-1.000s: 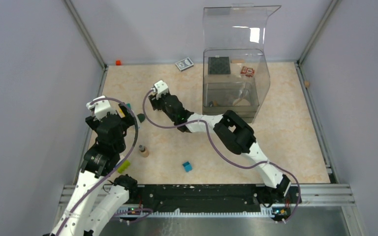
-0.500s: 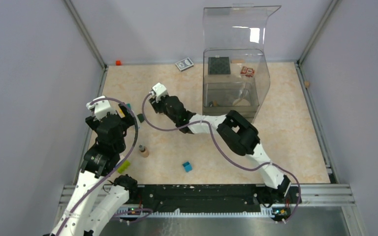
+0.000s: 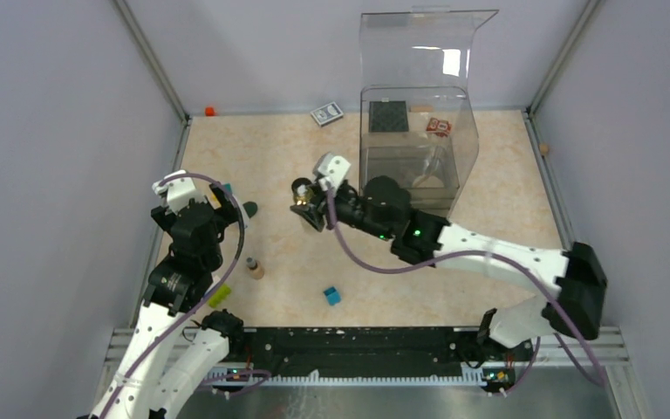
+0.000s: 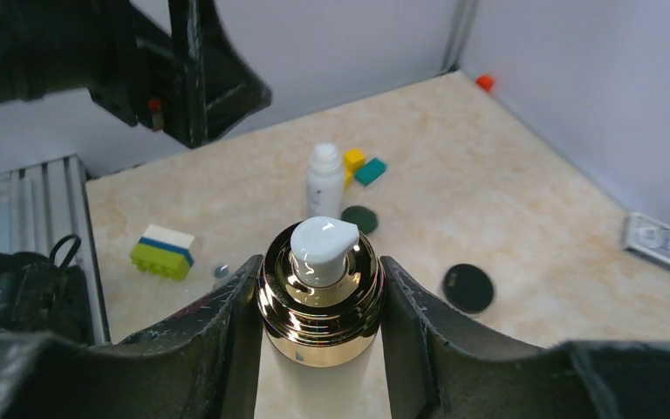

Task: Organize the makeup
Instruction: Pick up the makeup from the center of the board, then place the makeup in the drawer.

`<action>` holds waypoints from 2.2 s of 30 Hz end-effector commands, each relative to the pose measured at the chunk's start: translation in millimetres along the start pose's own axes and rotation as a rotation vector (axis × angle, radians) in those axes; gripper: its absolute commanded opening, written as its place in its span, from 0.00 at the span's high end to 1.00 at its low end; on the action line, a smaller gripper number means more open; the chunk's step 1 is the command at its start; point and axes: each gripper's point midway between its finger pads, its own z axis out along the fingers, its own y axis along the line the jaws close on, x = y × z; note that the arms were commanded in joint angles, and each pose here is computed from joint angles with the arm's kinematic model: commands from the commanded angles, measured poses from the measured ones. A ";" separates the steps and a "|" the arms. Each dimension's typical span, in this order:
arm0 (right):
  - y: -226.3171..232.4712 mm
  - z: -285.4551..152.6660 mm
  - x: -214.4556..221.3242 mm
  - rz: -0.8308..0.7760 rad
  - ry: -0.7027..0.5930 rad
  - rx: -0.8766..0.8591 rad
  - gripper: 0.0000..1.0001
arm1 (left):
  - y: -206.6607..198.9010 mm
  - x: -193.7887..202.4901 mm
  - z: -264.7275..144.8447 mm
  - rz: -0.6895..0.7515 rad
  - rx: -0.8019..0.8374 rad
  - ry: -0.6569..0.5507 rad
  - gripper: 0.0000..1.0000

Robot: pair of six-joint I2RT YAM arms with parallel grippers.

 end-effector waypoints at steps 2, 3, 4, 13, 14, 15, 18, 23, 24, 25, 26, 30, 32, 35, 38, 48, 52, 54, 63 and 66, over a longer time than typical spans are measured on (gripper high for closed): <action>-66.5 -76.1 -59.2 -0.044 -0.022 0.299 1.00 | -2.7 -7.6 2.0 -0.027 0.006 -0.030 0.01; -79.9 -86.3 -63.3 -0.038 -0.009 0.353 1.00 | -2.4 -7.7 2.0 -0.027 0.005 -0.031 0.01; -97.7 -97.6 -68.3 -0.028 -0.007 0.414 1.00 | -2.3 -8.0 2.1 -0.028 0.004 -0.031 0.01; -207.2 -147.1 -68.4 0.008 0.007 0.851 1.00 | -2.4 -6.7 2.4 -0.025 0.004 -0.027 0.01; -212.6 -148.8 -69.8 0.011 -0.001 0.872 1.00 | -2.2 -7.0 2.3 -0.025 0.003 -0.027 0.01; -217.4 -150.7 -71.0 0.009 -0.011 0.894 1.00 | -1.8 -6.7 2.2 -0.026 0.002 -0.027 0.01; -230.5 -154.3 -73.5 0.000 -0.033 0.949 1.00 | -2.1 -6.4 2.4 -0.024 0.002 -0.027 0.01; -255.2 -147.0 -62.2 0.043 -0.087 0.967 1.00 | -4.6 -5.6 3.7 -0.022 0.010 -0.021 0.01; -258.9 -144.1 -57.6 0.045 -0.100 0.968 1.00 | -5.3 -5.3 3.7 -0.020 0.014 -0.020 0.01; -262.6 -141.1 -55.5 0.048 -0.116 0.968 1.00 | -5.4 -4.8 3.9 -0.019 0.014 -0.019 0.01; -266.8 -138.6 -53.1 0.056 -0.128 0.967 1.00 | -5.3 -4.1 3.9 -0.017 0.014 -0.017 0.01; -285.6 -128.6 -40.0 0.141 -0.182 0.955 1.00 | -5.7 -4.0 4.3 -0.017 0.014 -0.016 0.01; -289.9 -123.2 -35.6 0.168 -0.205 0.933 1.00 | -5.4 -2.6 4.9 -0.014 0.011 -0.012 0.01; -287.0 -114.2 -33.2 0.152 -0.233 0.884 1.00 | -5.4 -2.5 5.1 -0.013 0.011 -0.012 0.01; -287.2 -107.5 -26.6 0.131 -0.241 0.862 1.00 | -6.0 -2.8 4.7 -0.012 0.016 -0.013 0.01; -290.9 -82.8 3.7 0.087 -0.223 0.811 1.00 | -6.1 -2.7 4.7 -0.011 0.019 -0.017 0.01; -294.5 -72.9 10.5 0.073 -0.224 0.796 1.00 | -6.3 -2.9 4.9 -0.010 0.019 -0.018 0.01; -296.3 -68.2 12.7 0.070 -0.224 0.788 1.00 | -6.7 -2.5 5.3 -0.009 0.020 -0.016 0.01; -303.8 -57.1 21.4 0.013 -0.198 0.784 1.00 | -6.4 -2.2 5.4 -0.007 0.018 -0.016 0.01; -303.4 -55.4 24.3 0.009 -0.187 0.777 0.98 | -6.4 -2.4 5.6 -0.006 0.018 -0.017 0.01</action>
